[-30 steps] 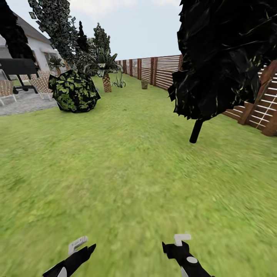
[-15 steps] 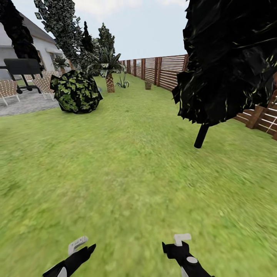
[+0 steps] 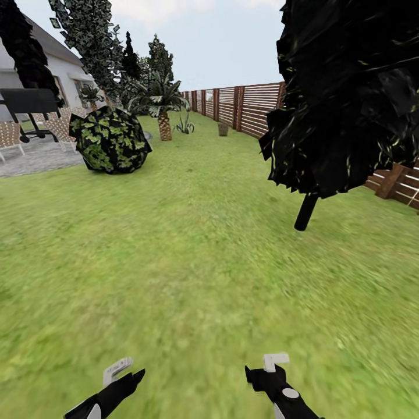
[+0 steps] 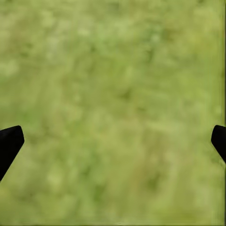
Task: Take the three Easter eggs out of the wicker basket on the lawn in the garden, then place them on the lawn next to a single tree (choose any tree) so that all three eggs are next to the same tree and none are left in the basket.
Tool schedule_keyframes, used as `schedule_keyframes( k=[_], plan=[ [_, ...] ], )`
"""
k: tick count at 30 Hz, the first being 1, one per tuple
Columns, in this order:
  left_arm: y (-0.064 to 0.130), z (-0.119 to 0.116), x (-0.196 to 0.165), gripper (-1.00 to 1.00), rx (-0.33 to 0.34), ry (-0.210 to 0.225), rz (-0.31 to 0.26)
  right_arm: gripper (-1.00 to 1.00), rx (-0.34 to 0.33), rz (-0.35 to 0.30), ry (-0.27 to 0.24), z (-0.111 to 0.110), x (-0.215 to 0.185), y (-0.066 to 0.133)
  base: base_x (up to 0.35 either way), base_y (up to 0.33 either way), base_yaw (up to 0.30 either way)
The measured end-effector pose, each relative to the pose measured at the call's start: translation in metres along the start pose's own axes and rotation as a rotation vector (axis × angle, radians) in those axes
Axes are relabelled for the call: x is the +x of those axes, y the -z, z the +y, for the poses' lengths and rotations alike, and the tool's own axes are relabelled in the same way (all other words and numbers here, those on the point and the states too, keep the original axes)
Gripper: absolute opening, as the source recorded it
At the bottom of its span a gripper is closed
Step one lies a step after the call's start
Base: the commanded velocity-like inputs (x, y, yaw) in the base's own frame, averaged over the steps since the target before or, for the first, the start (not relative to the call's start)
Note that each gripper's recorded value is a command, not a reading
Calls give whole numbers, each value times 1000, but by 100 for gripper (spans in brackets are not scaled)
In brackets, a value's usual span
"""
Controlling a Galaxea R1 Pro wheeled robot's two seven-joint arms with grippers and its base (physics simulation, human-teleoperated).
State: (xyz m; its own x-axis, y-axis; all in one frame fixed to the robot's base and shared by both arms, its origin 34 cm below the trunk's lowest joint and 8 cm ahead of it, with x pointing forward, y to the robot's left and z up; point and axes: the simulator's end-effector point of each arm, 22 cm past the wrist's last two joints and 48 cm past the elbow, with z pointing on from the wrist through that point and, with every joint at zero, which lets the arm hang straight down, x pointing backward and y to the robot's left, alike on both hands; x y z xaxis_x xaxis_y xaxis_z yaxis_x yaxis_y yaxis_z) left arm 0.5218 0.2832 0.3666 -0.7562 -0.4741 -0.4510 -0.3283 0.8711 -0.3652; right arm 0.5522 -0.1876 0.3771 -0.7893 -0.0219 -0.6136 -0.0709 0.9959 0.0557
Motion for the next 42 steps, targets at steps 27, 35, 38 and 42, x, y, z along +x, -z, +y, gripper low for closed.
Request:
schedule_keyframes(
  k=[27,35,38,42],
  plan=[
    [0,0,0,100,0,0,0,100,5,5,1,-1,1,0,314,-106,147],
    [0,0,0,100,0,0,0,100,6,0,0,-1,0,0,314,-106,1],
    [0,0,0,100,0,0,0,100,5,0,0,-1,0,0,314,-106,0],
    [0,0,0,100,0,0,0,100,6,0,0,-1,0,0,314,-106,18]
  ],
)
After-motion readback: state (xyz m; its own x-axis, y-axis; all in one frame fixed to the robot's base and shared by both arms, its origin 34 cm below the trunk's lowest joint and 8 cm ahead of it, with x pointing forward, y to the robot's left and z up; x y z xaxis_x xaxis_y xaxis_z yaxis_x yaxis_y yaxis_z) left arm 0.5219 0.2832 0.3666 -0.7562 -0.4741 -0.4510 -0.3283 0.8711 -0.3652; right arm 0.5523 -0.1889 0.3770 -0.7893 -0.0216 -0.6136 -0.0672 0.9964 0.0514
